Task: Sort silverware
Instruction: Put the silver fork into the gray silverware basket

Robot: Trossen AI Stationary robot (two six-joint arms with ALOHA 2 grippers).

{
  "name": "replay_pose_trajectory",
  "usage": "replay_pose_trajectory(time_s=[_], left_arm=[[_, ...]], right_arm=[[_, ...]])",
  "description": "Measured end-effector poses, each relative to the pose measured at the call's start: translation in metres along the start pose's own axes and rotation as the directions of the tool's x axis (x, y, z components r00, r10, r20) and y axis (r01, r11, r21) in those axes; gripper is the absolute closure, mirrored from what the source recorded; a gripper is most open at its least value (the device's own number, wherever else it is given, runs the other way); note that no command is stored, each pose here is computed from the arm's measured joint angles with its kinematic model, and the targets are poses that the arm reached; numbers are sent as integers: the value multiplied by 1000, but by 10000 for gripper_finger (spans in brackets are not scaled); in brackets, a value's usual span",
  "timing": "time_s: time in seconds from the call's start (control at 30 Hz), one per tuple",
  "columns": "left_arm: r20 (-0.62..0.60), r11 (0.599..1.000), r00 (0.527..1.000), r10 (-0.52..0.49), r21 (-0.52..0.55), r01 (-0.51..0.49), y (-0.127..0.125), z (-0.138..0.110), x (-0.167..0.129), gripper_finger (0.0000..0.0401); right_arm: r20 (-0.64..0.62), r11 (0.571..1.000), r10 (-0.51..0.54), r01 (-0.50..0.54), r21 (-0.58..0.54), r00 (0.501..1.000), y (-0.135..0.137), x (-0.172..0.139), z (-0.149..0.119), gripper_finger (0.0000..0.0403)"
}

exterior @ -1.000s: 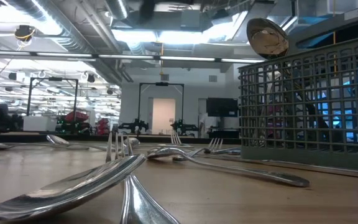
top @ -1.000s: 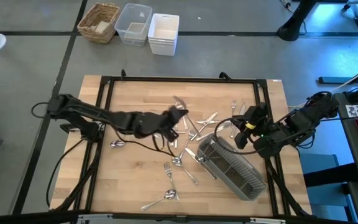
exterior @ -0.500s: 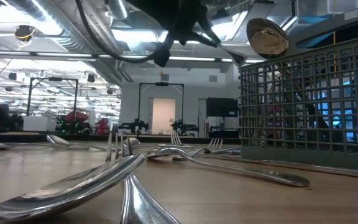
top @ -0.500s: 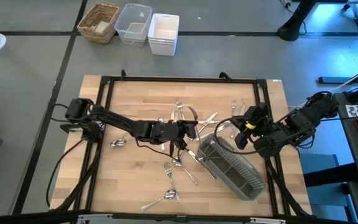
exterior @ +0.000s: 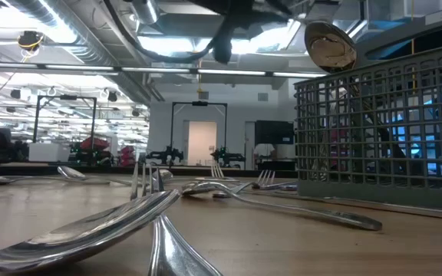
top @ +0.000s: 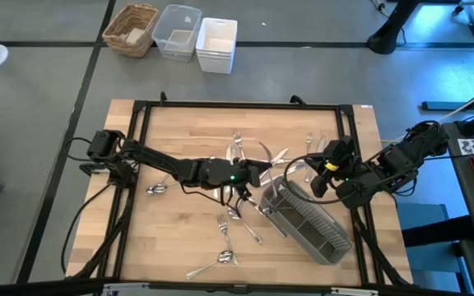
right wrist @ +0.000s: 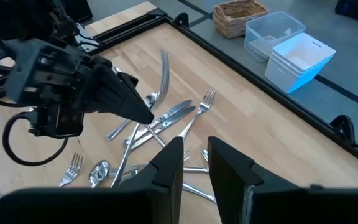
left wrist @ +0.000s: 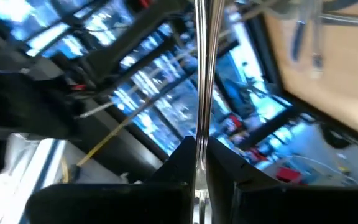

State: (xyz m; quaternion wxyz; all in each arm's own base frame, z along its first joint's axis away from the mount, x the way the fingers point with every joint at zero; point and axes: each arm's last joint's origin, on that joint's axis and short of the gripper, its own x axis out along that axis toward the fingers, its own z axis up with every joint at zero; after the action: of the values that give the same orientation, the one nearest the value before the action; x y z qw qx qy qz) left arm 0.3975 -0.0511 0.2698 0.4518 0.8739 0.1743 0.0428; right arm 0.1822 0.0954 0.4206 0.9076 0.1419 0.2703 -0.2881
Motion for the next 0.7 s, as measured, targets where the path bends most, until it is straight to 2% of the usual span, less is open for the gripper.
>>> replay_pose_trajectory(time_s=[0.23,0.5,0.7], left_arm=[[92,978,992,83,185,-99,0,-4,3,388],[213,954,962,168,209,-213,0,0,6,388],[293,936,941,170,250,-247,-16,14,17,388]], right_arm=[[4,1000,8,-8,10,1000,1,0,1,327],[-7,1000,17,-17,12,1000,1,0,0,327],[-7,1000,20,-20,15,1000,2,0,0,327]])
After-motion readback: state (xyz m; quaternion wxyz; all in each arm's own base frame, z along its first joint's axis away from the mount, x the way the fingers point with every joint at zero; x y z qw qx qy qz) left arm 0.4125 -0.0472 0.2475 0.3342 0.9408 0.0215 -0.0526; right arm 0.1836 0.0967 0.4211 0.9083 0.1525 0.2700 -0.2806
